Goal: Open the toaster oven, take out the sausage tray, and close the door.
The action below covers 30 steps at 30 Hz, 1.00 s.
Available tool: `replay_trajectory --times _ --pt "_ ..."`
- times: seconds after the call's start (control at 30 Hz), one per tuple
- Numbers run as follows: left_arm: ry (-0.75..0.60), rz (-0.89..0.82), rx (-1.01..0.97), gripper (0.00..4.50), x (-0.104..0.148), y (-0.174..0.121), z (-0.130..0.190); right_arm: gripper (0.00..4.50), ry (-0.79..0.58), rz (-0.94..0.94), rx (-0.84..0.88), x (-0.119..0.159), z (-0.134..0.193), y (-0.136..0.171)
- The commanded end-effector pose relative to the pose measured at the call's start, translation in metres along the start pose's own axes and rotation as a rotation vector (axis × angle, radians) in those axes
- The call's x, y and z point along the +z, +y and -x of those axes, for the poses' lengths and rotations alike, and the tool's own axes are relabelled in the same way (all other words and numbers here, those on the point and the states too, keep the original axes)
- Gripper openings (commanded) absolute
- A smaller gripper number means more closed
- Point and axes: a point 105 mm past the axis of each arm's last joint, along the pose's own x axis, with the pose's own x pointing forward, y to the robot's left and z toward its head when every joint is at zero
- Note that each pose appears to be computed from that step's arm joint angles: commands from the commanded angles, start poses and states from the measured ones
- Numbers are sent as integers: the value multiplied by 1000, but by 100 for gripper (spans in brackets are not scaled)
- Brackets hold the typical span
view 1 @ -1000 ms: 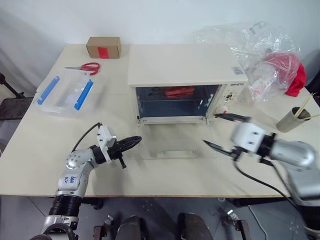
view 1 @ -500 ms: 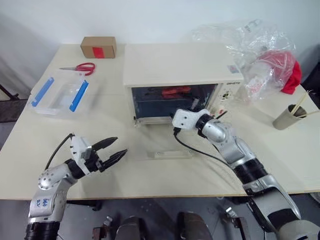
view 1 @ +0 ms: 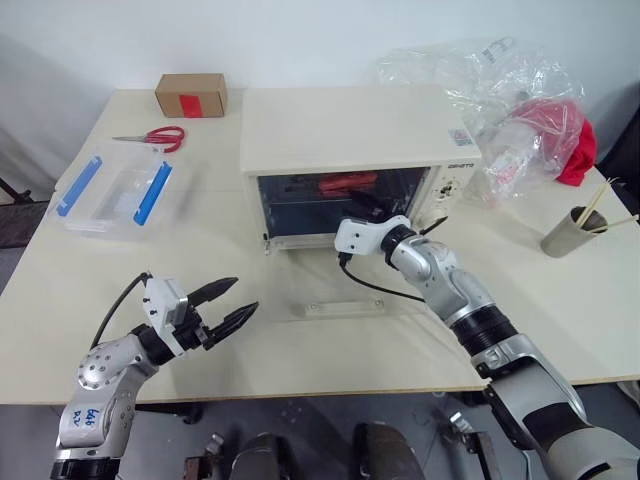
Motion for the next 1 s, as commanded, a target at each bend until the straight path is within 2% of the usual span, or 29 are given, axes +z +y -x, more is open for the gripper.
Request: replay_trajectory --times 0.03,0.1,0.23,0.3,0.47,0.53,0.87,1.0 --pt "-30 -27 -16 326 9 -4 -3 55 9 -18 -14 2 -1 -9" --pt "-33 -22 -18 326 9 -5 -4 2 13 -10 -20 2 0 -12" --pt "-98 45 73 326 10 8 -4 2 -85 12 -98 24 0 -37" --pt "-77 49 61 326 5 8 -2 2 -157 27 -85 36 2 -46" --pt "-68 42 32 326 5 7 -7 2 -256 78 0 47 15 -49" --pt "-93 53 70 326 10 18 -5 2 -285 102 37 49 27 -46" --pt "-71 38 25 326 13 21 -8 2 -300 117 92 54 63 -49" --pt "-94 69 32 326 15 21 -10 2 -299 90 140 54 86 -36"
